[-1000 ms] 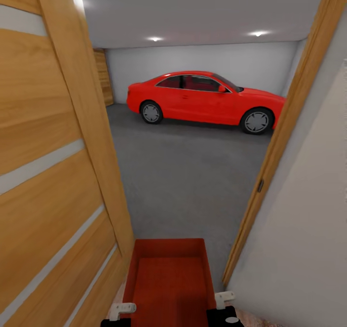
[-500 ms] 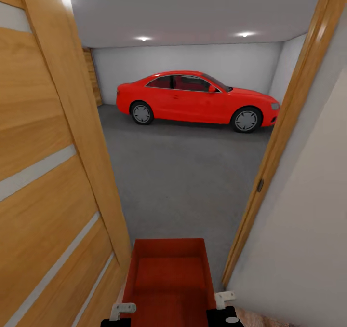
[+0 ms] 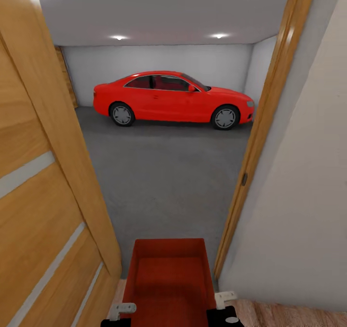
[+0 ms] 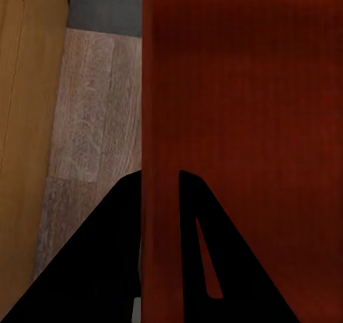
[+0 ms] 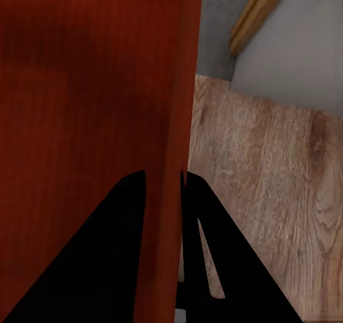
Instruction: Move the two storage containers from the living room to the garage. In the garage, place one container on the floor and stack the other container on top of it (either order is fine).
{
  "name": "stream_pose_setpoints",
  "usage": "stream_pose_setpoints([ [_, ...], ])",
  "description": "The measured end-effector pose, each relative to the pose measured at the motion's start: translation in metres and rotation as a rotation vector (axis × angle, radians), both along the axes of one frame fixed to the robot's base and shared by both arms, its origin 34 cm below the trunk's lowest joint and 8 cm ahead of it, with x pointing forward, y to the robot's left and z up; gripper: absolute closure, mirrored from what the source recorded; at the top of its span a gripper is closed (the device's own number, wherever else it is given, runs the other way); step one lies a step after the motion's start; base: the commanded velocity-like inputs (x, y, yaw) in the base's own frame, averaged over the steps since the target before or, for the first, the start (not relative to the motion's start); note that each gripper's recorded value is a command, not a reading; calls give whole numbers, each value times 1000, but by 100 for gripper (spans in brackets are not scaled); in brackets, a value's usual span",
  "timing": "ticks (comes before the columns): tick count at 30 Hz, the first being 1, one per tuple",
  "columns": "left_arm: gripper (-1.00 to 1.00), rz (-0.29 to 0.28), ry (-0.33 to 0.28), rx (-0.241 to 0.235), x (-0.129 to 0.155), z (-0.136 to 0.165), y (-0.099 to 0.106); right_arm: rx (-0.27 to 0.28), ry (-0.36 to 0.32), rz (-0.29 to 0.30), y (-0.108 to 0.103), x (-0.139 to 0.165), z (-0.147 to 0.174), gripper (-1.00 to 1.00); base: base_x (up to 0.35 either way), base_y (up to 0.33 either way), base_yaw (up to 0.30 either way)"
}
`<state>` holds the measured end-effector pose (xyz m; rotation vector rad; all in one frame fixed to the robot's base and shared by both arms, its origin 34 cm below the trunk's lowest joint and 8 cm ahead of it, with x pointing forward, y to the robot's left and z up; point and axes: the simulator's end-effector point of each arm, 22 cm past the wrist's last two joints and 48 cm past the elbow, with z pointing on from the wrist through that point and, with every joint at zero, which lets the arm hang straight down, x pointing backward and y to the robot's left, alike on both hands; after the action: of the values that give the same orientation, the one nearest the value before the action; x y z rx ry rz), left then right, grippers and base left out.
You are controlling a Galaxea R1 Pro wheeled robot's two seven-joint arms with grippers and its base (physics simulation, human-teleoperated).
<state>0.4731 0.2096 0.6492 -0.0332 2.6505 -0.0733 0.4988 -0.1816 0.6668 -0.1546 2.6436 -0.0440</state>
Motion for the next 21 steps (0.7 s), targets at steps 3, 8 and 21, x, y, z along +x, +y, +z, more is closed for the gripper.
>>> stream_pose_setpoints([
  [3,100,0,0,0,0,0,0,0,0,0,0,0,0,100,0,52,-71],
  [8,100,0,0,0,0,0,0,0,0,0,0,0,0,100,0,57,-19],
  [21,100,0,0,0,0,0,0,0,0,0,0,0,0,100,0,94,-2],
])
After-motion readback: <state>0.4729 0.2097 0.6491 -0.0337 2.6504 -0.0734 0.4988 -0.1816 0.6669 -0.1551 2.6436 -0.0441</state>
